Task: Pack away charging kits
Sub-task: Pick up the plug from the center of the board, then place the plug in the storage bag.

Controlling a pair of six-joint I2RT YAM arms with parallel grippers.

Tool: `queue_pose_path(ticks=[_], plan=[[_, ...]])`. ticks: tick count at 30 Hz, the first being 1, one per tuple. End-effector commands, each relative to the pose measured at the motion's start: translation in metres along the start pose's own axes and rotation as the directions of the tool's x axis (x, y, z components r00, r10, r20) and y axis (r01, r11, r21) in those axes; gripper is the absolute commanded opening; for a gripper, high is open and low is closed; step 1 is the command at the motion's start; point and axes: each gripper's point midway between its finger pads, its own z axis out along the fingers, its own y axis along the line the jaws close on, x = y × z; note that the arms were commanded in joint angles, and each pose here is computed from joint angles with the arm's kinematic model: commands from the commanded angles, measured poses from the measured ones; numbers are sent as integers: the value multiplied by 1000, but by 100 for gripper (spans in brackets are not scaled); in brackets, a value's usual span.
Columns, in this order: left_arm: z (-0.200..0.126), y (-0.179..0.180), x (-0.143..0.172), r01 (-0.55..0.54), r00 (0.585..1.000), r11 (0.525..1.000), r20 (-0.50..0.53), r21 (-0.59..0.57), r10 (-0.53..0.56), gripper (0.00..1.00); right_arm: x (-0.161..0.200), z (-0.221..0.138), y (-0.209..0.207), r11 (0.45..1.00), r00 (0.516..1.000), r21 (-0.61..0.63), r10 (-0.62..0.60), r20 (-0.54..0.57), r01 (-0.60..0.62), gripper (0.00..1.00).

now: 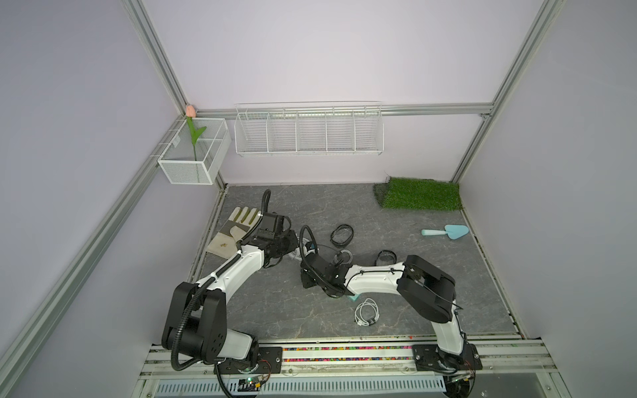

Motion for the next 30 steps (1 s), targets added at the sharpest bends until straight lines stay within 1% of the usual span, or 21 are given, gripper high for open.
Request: queue_pose_path(ticks=[1, 4, 6, 10, 17, 20, 24, 25, 27, 30], plan=[[2, 3, 14, 47, 997, 999, -56, 13, -46, 0, -18, -16, -20, 991, 990, -28, 134, 52, -133, 26], [4, 2, 21, 59, 995, 998, -82, 30, -57, 0, -26, -22, -34, 982, 978, -40, 188, 90, -185, 25], [6, 2, 25, 64, 994, 997, -92, 36, -61, 0, -33, -26, -35, 979, 973, -55, 203, 109, -198, 25], [8, -1, 32, 74, 991, 995, -119, 65, -66, 0, -46, -33, -30, 967, 959, -114, 242, 144, -227, 25], [0, -1, 33, 72, 992, 995, -109, 69, -64, 0, -70, -41, -17, 946, 938, -212, 287, 195, -245, 26], [-4, -2, 32, 70, 993, 995, -100, 75, -62, 0, -79, -31, -13, 927, 929, -262, 320, 186, -267, 26], [-5, -3, 32, 62, 994, 995, -99, 81, -54, 0, -82, -10, -14, 919, 923, -266, 343, 175, -291, 26], [-5, -3, 32, 60, 994, 995, -99, 79, -52, 0, -83, -6, -12, 911, 919, -284, 356, 168, -300, 26], [-4, -3, 32, 58, 994, 995, -101, 80, -49, 0, -87, -1, -7, 897, 915, -321, 368, 164, -303, 26], [-4, -4, 32, 57, 993, 995, -105, 81, -48, 0, -89, 4, -2, 892, 916, -334, 371, 155, -305, 26]])
